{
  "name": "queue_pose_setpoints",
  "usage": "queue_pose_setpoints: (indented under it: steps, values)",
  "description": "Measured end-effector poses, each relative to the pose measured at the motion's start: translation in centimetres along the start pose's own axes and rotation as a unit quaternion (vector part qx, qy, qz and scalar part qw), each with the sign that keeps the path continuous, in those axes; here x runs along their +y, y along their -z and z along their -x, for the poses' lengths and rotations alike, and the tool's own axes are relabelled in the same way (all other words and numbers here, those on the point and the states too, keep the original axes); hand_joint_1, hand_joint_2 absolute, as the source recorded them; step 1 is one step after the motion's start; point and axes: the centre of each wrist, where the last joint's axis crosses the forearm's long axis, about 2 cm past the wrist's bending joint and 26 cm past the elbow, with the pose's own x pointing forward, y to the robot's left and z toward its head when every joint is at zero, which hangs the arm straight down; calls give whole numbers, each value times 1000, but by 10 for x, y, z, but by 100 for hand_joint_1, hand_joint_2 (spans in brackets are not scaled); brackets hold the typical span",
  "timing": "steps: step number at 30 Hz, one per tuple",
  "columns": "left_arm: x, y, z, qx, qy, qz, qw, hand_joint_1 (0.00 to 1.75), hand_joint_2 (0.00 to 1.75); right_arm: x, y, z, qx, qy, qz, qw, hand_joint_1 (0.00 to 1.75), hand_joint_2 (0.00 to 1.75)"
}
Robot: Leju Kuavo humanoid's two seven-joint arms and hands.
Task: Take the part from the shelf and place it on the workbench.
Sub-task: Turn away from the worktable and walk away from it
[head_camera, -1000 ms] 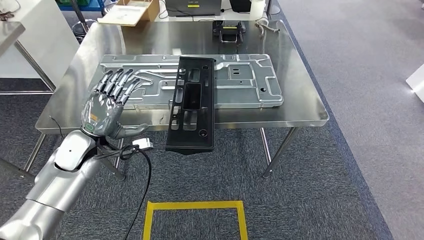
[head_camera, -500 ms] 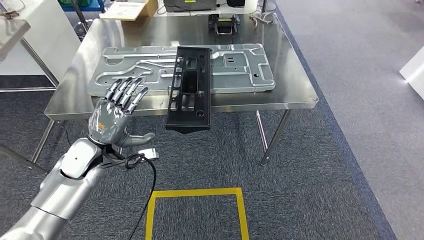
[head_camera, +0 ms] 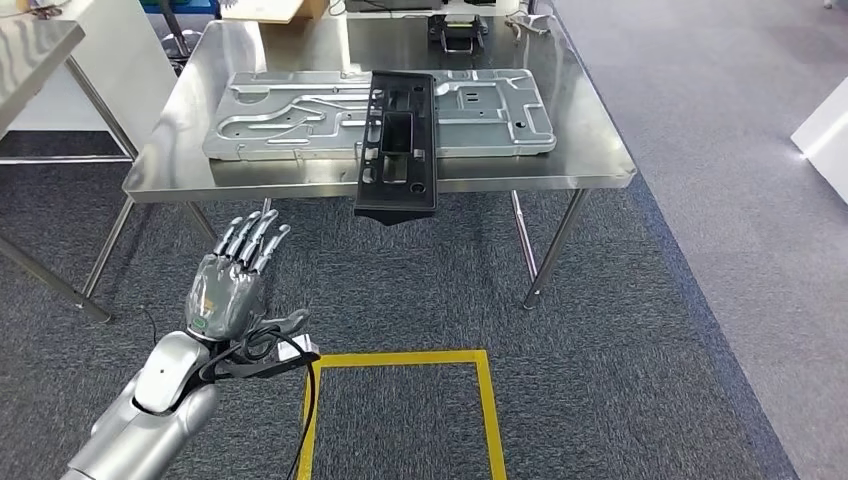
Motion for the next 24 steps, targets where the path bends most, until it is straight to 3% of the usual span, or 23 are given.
queue_pose_setpoints:
  steps: [9, 13, 19, 24]
  values:
    - [-25, -61, -8, 118, -81, 129, 981, 0, 0, -6, 0, 1, -7, -1, 2, 1000, 0, 0]
    - [-43, -95, 1, 180, -160, 188, 952, 0, 0, -8, 0, -2, -9, -9, 0, 1000, 0, 0]
    - [-63, -153, -1, 254, -205, 258, 909, 0, 0, -10, -1, 4, 3, -14, -1, 1000, 0, 0]
    - [-77, -203, -4, 323, -250, 319, 856, 0, 0, -11, -1, 5, 7, -20, -3, 1000, 0, 0]
